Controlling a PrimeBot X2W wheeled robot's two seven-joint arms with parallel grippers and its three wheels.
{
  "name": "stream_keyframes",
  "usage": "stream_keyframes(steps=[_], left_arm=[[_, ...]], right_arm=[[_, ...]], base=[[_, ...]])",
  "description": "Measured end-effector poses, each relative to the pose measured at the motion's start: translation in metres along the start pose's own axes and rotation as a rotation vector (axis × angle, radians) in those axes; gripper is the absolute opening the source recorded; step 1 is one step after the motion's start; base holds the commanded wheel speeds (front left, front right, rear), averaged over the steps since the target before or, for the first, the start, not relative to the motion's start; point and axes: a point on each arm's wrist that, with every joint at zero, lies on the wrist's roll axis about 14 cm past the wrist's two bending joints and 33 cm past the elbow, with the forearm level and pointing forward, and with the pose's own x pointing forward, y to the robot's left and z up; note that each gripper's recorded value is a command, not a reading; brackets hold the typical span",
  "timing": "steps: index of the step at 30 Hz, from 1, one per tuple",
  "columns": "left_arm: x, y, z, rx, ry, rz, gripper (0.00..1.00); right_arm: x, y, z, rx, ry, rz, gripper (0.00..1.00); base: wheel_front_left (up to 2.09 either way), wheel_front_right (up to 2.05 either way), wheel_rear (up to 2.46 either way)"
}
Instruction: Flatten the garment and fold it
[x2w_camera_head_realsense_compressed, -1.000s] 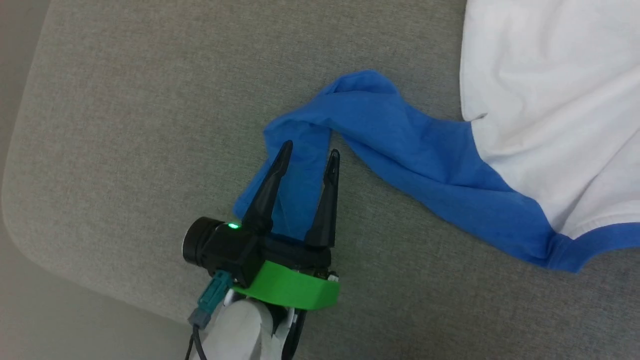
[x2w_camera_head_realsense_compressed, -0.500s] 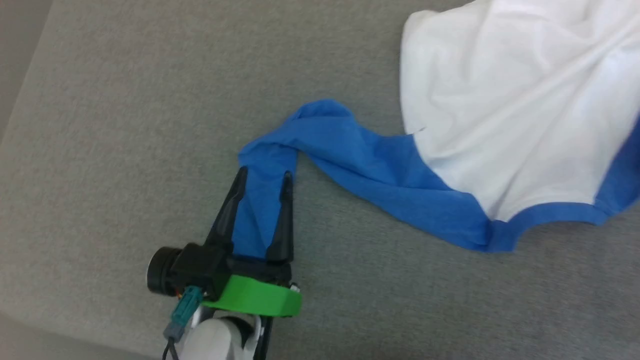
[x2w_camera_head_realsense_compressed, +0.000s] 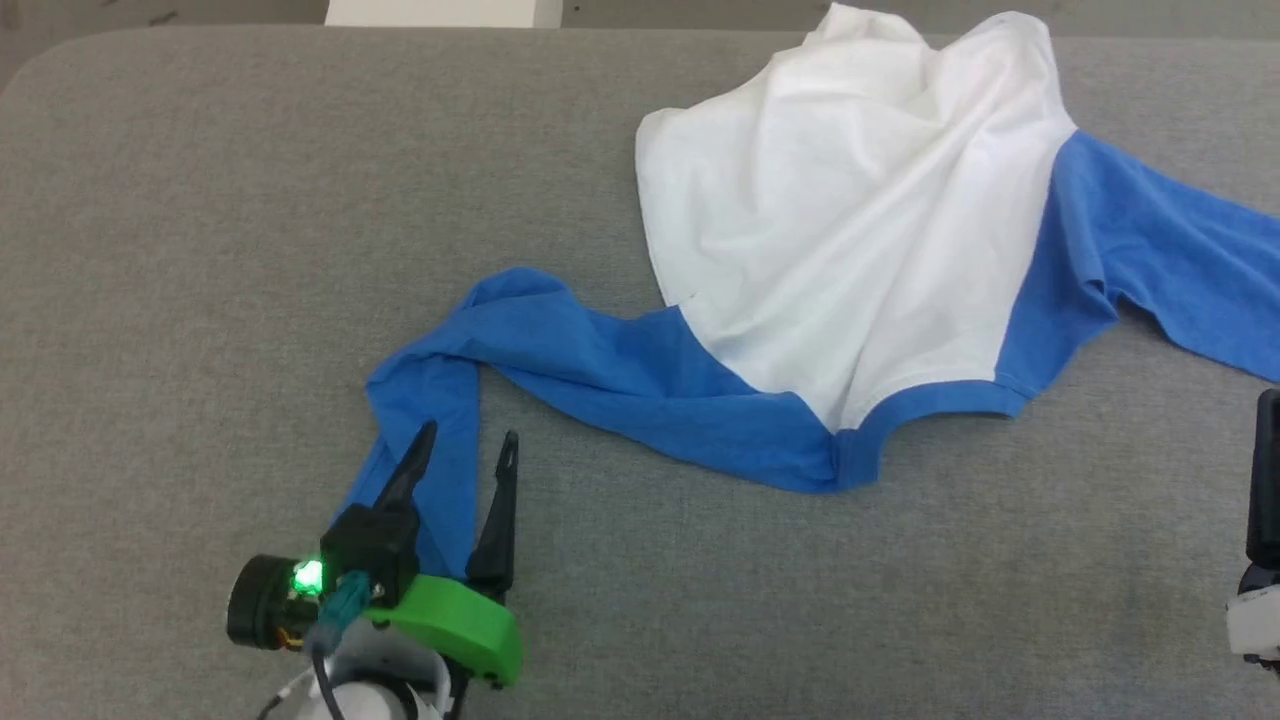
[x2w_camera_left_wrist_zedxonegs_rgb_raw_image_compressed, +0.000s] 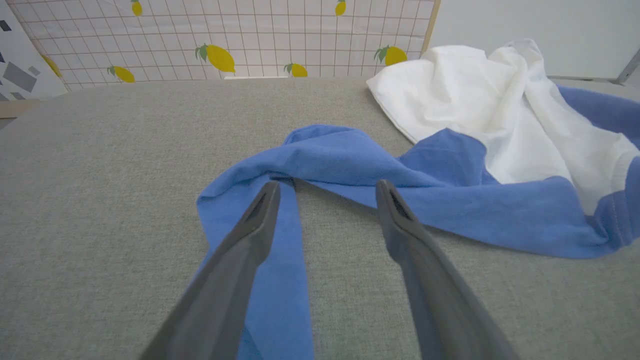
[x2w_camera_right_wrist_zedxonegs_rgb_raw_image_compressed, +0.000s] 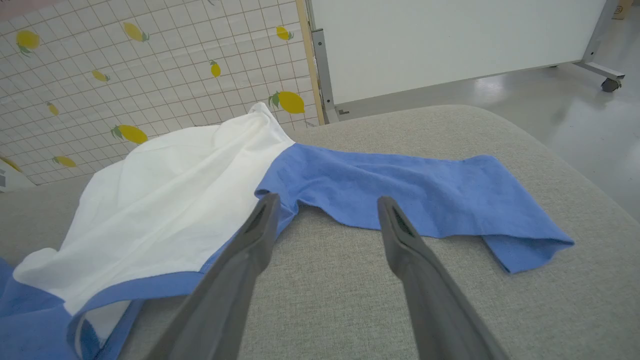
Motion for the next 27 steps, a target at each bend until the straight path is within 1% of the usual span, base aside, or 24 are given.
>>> stream_keyframes(steps=[4,6,8,11,12,13,14,18,20,22,23,24,27], left_arm=[[-0.001,0.015,-0.032,0.090,0.212,-0.007,1.00],[-0.002,0.022,-0.047,0.114,0.320,-0.004,1.00],[-0.006,0.026,-0.064,0.145,0.424,-0.029,1.00],[-0.006,0.026,-0.074,0.175,0.502,-0.065,1.00],[-0.005,0.025,-0.075,0.186,0.515,-0.073,0.47],[-0.003,0.026,-0.074,0.192,0.515,-0.076,0.32],[-0.002,0.026,-0.074,0.193,0.516,-0.076,0.00],[0.000,0.028,-0.069,0.159,0.478,-0.048,0.00],[0.004,0.034,-0.057,0.111,0.414,0.003,0.00],[0.008,0.047,-0.035,0.078,0.321,0.068,0.00],[0.010,0.057,-0.020,0.065,0.265,0.111,0.00],[0.009,0.099,0.020,0.101,0.137,0.245,0.00],[0.001,0.140,0.046,0.171,0.077,0.365,0.00]], right_arm=[[0.000,0.005,0.002,0.001,-0.007,0.015,1.00],[0.003,0.009,0.002,0.000,-0.008,0.024,1.00],[0.006,0.012,0.002,0.000,-0.009,0.034,1.00],[0.009,0.017,-0.002,0.002,0.004,0.046,1.00],[0.009,0.018,-0.003,0.002,0.006,0.049,1.00],[0.010,0.019,-0.004,0.003,0.008,0.052,1.00],[0.010,0.020,-0.004,0.004,0.009,0.054,1.00],[0.010,0.021,-0.004,0.009,0.007,0.059,1.00],[0.010,0.022,-0.003,0.011,0.006,0.061,1.00],[0.010,0.022,-0.003,0.012,0.003,0.062,1.00],[0.010,0.022,-0.003,0.013,0.003,0.063,1.00],[0.011,0.022,-0.003,0.015,0.003,0.062,1.00],[0.013,0.023,-0.007,0.015,0.013,0.065,1.00]], base=[[0.00,0.00,0.00],[0.00,0.00,0.00],[0.00,0.00,0.00],[0.00,0.00,0.00],[0.00,0.00,0.00],[0.00,0.00,0.00],[0.00,0.00,0.00],[0.00,0.00,0.00],[0.00,0.00,0.00],[0.00,0.00,0.00],[0.00,0.00,0.00],[0.00,0.00,0.00],[0.00,0.00,0.00]])
